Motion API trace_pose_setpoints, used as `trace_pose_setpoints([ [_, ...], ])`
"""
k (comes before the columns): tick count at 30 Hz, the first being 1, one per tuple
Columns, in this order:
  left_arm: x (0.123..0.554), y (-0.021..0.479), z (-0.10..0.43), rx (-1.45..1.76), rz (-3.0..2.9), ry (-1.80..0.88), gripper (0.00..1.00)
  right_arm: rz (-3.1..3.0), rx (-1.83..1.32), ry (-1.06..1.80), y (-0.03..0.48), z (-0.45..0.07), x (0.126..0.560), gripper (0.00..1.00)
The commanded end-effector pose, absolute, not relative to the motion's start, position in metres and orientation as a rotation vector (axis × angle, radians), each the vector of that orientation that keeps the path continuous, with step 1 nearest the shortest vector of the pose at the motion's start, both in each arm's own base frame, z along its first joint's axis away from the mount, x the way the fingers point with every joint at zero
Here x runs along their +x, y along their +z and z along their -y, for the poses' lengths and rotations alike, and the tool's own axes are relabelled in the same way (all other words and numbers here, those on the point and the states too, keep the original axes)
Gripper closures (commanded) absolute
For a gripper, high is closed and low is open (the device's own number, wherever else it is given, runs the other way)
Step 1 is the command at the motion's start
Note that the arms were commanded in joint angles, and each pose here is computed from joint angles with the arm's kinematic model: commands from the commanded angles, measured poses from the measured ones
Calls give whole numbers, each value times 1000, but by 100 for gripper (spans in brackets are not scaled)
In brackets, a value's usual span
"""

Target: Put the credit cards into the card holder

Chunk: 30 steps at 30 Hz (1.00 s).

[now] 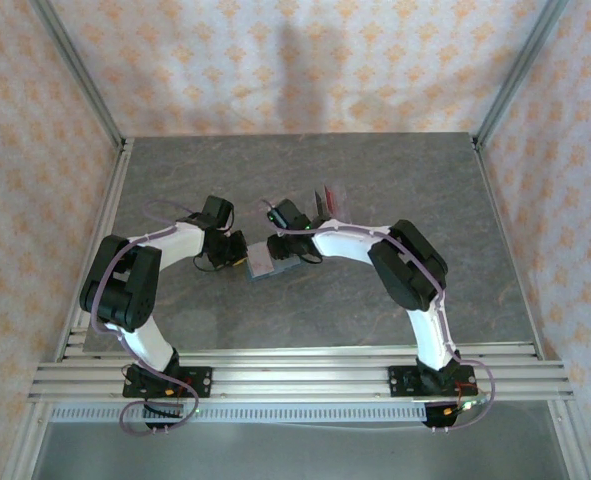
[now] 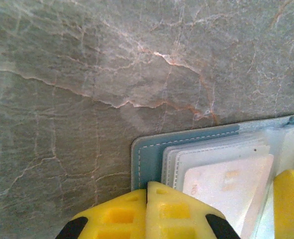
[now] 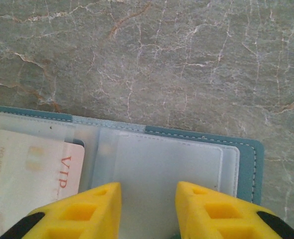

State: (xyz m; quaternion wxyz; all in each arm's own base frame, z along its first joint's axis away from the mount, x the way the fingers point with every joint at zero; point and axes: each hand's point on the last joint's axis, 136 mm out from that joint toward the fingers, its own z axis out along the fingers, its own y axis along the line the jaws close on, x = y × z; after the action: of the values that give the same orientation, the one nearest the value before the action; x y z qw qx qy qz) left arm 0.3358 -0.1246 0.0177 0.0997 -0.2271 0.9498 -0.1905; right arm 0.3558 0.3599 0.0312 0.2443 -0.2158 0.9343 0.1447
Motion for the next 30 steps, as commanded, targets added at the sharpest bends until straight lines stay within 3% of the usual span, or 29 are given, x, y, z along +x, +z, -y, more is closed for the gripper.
trace_pose_setpoints([
  [1, 326, -4, 124, -675, -2876, -516, 97, -2614, -604, 251, 12, -335, 348, 64],
  [13, 324, -3, 122, -674, -2875, -509, 97, -2628, -646, 81, -12, -331, 336, 68],
  [22, 325, -2, 124, -675, -2872, -518, 97, -2685, -597, 186, -26, -335, 317, 85],
  [30, 322, -1, 124, -668, -2877, -511, 97, -2640, -585, 300, -5, -351, 322, 100],
])
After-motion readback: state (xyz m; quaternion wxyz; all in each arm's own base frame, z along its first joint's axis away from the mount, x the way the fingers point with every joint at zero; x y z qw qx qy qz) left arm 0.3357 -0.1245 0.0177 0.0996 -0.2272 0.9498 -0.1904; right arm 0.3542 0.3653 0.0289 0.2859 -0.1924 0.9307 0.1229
